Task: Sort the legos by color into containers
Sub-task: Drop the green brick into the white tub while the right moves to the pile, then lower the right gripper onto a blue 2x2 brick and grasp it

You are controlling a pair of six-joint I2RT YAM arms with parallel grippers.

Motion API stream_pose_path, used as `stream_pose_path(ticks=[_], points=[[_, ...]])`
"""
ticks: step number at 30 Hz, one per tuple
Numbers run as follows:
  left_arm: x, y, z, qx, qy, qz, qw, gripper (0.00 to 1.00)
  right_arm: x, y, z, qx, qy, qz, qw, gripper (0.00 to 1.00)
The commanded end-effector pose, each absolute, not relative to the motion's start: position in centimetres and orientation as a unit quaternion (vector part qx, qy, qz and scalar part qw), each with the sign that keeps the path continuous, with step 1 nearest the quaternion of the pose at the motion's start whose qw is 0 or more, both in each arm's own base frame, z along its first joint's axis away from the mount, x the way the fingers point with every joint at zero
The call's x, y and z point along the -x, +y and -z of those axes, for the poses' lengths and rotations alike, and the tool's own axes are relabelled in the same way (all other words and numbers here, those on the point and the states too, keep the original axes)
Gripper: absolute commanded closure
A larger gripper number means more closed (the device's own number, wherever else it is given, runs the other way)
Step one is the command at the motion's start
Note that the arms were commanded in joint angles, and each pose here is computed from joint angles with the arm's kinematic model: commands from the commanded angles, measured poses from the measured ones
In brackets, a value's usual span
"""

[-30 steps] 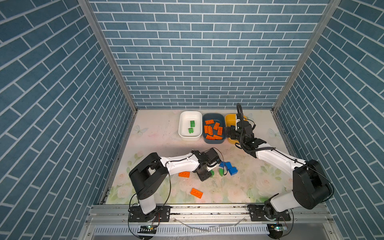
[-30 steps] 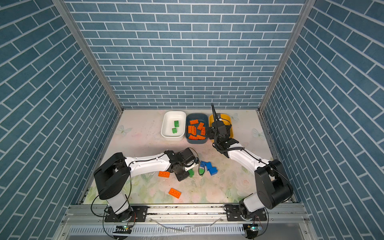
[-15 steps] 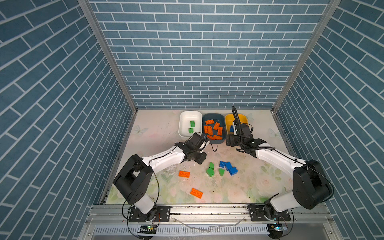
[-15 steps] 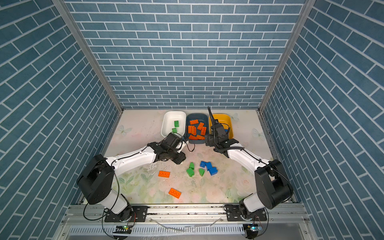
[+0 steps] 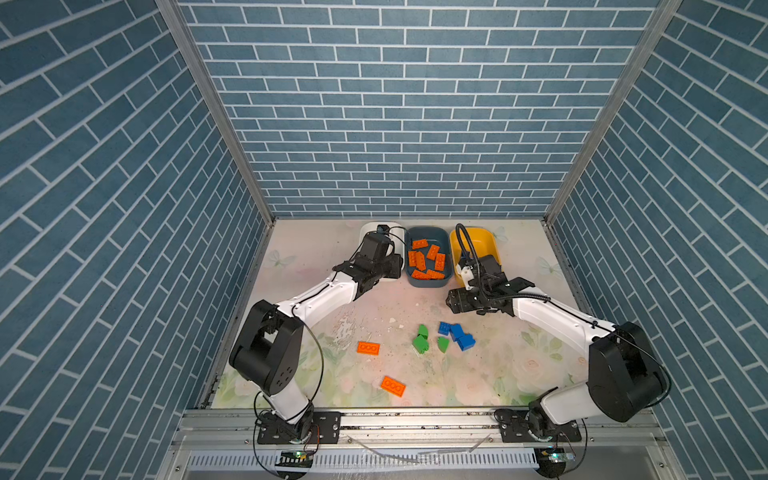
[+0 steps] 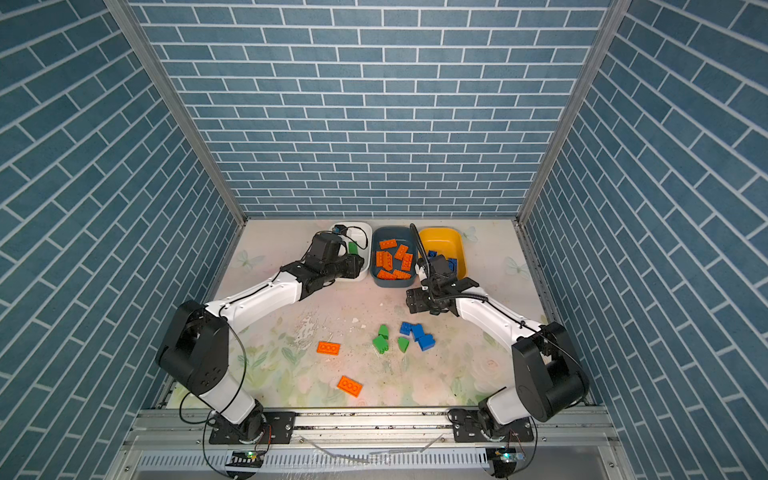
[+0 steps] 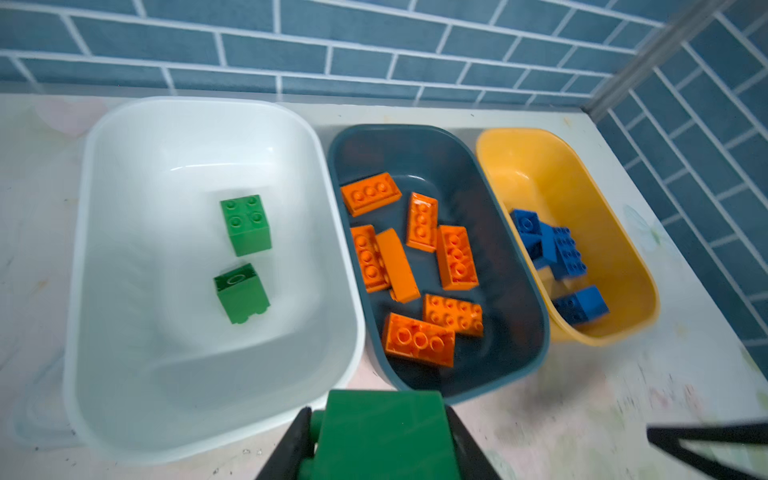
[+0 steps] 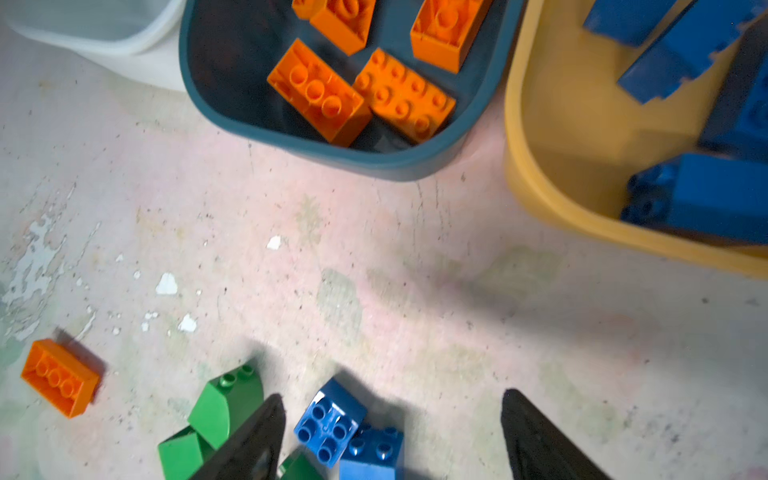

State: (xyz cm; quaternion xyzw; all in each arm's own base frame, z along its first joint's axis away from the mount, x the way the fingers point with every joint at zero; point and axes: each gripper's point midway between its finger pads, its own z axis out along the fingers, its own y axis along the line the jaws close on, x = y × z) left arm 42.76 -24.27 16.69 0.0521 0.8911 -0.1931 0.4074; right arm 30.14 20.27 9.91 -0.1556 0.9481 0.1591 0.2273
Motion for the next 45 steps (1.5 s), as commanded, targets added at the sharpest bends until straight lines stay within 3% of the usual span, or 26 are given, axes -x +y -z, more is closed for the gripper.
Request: stream_pose_path(ticks=[1, 11, 15, 18, 21, 23, 36, 38, 45], points=[[-45.8, -21.4, -16.0, 0.048, 0.894, 0.170, 0.411, 0.68, -27.2, 20.1, -8.7, 0.147, 0.959, -0.178, 0.162, 0.20], [-50.4, -18.0, -11.2, 0.136, 0.927, 0.116, 0.330, 0.66, -24.8, 20.2, -6.6, 0.158, 0.969, -0.171, 0.086, 0.41], [-52.2, -17.3, -10.5, 0.159, 0.929, 0.121, 0.311, 0.60, -24.1, 20.0, -5.8, 0.174, 0.972, -0.144, 0.072, 0.44], [-52.9, -18.0, -10.5, 0.151, 0.932, 0.137, 0.299, 0.52, -23.6, 20.1, -5.4, 0.191, 0.971, -0.130, 0.057, 0.44], [-53.0, -18.5, -10.9, 0.145, 0.931, 0.152, 0.299, 0.33, -22.8, 20.4, -5.0, 0.212, 0.968, -0.128, 0.042, 0.46], [-52.8, -18.7, -11.2, 0.144, 0.930, 0.158, 0.299, 0.26, -22.5, 20.3, -4.6, 0.221, 0.968, -0.113, 0.033, 0.47], [-51.6, -19.7, -13.0, 0.128, 0.916, 0.207, 0.319, 0.07, -23.7, 20.2, -3.5, 0.258, 0.965, -0.026, 0.041, 0.58], [-51.5, -19.7, -13.1, 0.127, 0.915, 0.211, 0.320, 0.01, -24.0, 20.0, -3.5, 0.252, 0.966, -0.018, 0.047, 0.60], [-51.2, -20.4, -13.9, 0.118, 0.905, 0.239, 0.330, 0.01, -25.0, 19.1, -4.7, 0.249, 0.964, 0.005, 0.092, 0.71]])
